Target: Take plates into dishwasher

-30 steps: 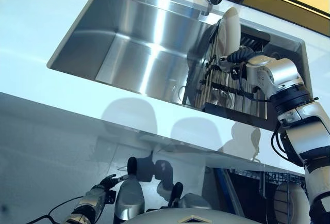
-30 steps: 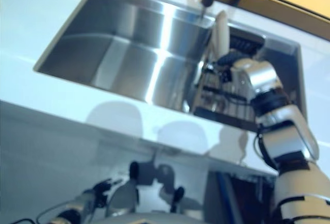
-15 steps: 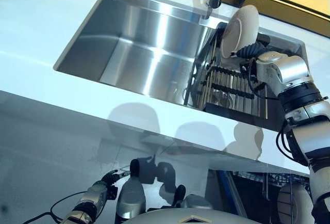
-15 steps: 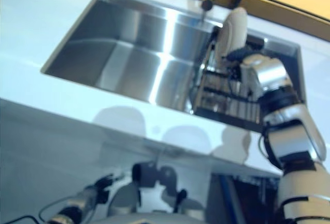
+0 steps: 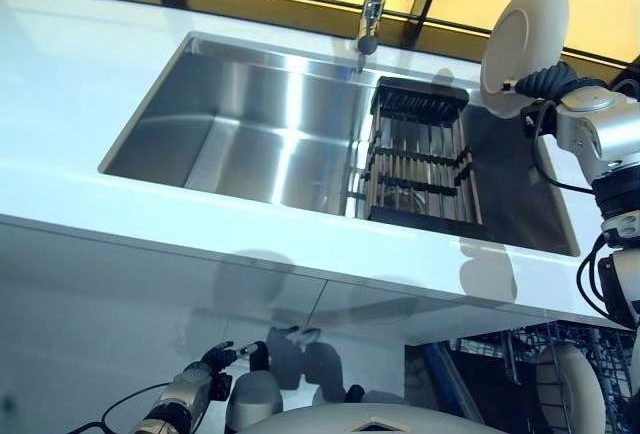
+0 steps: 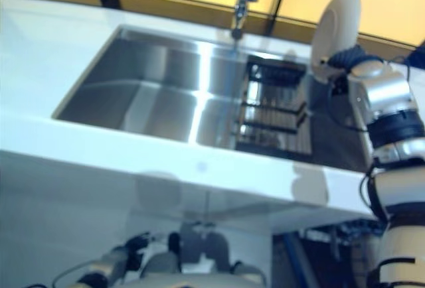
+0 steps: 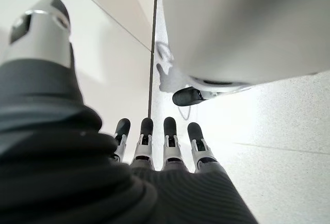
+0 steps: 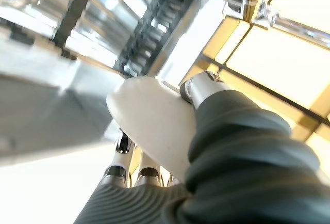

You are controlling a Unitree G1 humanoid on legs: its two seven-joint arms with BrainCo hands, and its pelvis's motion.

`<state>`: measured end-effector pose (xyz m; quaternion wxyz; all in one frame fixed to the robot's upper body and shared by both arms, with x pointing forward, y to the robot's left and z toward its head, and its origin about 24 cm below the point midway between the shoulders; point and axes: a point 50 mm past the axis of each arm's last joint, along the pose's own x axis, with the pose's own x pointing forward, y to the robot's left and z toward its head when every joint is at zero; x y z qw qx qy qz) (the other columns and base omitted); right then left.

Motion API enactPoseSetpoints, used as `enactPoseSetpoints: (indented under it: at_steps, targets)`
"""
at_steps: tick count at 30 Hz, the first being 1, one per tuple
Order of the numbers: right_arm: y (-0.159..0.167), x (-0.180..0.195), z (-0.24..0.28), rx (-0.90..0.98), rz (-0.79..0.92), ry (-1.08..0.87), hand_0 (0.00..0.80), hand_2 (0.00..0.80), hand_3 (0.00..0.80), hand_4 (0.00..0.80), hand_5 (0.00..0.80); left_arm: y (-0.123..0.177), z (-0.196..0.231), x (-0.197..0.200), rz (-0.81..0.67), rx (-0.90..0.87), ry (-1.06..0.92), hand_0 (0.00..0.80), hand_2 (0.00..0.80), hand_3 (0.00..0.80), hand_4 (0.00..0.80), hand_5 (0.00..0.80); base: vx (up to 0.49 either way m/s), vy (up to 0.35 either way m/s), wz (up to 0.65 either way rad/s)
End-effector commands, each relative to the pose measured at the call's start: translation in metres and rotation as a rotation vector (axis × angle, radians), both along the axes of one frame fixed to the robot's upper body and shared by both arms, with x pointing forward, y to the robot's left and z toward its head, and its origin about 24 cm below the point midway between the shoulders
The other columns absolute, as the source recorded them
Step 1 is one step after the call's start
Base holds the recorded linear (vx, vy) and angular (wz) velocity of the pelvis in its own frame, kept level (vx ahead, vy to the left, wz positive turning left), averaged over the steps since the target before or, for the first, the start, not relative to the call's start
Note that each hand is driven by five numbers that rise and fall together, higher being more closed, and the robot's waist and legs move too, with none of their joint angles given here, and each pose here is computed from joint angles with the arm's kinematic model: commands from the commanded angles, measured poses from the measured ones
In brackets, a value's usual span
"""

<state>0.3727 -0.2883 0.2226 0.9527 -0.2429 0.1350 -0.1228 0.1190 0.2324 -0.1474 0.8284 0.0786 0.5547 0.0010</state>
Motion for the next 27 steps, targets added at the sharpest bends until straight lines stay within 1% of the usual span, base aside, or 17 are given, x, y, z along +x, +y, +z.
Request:
enactPoseSetpoints:
  at_steps: [1, 5, 10, 17, 22, 27]
  targets:
    - [-0.022, -0.013, 0.043, -0.13, -0.004, -0.154, 0.8, 0.8, 0.8, 0.8, 0.8, 0.0, -0.002, 0.0, -0.068, 0.029, 0.02, 0.0, 0.0, 0.0, 0.0, 0.0, -0.004, 0.003, -0.09]
    - [-0.038, -0.025, 0.044, -0.173, -0.013, -0.174, 0.8, 0.8, 0.8, 0.8, 0.8, 0.006, -0.001, 0.0, -0.047, 0.045, 0.013, 0.0, 0.0, 0.0, 0.0, 0.0, -0.008, -0.005, -0.17]
    - [-0.062, -0.043, 0.038, -0.228, -0.034, -0.142, 0.8, 0.8, 0.8, 0.8, 0.8, 0.013, 0.001, 0.002, -0.045, 0.068, 0.008, 0.0, 0.0, 0.0, 0.0, 0.0, -0.018, -0.022, -0.2]
    - [-0.088, -0.068, 0.016, -0.251, -0.056, -0.081, 0.8, 0.8, 0.8, 0.8, 0.8, 0.018, 0.003, 0.005, -0.032, 0.076, -0.007, 0.0, 0.0, 0.0, 0.0, 0.0, -0.021, -0.011, -0.24]
    - [-0.107, -0.089, -0.006, -0.254, -0.105, -0.022, 0.8, 0.8, 0.8, 0.8, 0.8, 0.02, 0.004, 0.007, -0.02, 0.08, -0.017, 0.0, 0.0, 0.0, 0.0, 0.0, -0.023, -0.011, -0.21]
    - [-0.12, -0.107, -0.026, -0.283, -0.13, 0.047, 0.8, 0.8, 0.8, 0.8, 0.8, 0.022, 0.006, 0.011, -0.02, 0.085, -0.021, 0.0, 0.0, 0.0, 0.0, 0.0, -0.019, -0.02, -0.16]
